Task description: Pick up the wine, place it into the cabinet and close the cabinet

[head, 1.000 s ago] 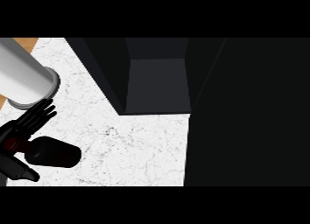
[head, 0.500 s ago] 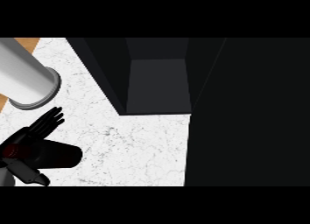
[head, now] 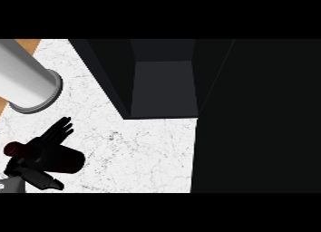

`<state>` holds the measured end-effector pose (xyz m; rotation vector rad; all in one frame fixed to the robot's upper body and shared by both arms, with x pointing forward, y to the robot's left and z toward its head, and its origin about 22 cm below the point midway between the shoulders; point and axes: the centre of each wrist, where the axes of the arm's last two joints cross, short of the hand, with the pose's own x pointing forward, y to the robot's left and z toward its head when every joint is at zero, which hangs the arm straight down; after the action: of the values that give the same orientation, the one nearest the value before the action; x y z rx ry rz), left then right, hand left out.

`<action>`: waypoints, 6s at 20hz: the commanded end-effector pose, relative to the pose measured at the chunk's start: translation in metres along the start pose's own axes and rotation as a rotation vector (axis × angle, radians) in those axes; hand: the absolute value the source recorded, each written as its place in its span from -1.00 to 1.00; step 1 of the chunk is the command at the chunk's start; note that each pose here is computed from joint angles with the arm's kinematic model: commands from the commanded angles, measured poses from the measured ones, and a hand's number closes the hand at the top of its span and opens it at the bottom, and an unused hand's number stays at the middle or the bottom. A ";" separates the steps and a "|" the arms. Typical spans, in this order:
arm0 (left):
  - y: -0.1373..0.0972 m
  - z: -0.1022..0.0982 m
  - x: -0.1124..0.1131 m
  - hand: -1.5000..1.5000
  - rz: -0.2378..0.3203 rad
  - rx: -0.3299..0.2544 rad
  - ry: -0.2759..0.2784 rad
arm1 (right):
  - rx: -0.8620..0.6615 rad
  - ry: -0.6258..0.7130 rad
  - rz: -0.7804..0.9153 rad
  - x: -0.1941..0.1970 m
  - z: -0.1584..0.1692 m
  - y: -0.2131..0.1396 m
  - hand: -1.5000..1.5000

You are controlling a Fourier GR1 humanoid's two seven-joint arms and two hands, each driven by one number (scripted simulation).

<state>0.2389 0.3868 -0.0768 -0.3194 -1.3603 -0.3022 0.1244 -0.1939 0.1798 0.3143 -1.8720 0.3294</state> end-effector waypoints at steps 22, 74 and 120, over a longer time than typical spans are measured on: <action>-0.028 -0.028 -0.038 1.00 0.272 -0.050 -0.106 | 0.012 -0.073 -0.018 0.034 0.023 -0.002 -1.00; -0.253 -0.126 0.167 1.00 0.263 0.417 -0.427 | -0.002 -0.061 -0.018 0.028 0.027 -0.011 -1.00; -0.224 -0.249 0.148 1.00 0.268 0.563 -0.291 | 0.005 -0.067 -0.059 0.022 0.021 -0.009 -1.00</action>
<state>0.3803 0.0832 0.0032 -0.0526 -1.5797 0.3395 0.1279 -0.2101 0.1726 0.2831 -1.8702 0.3306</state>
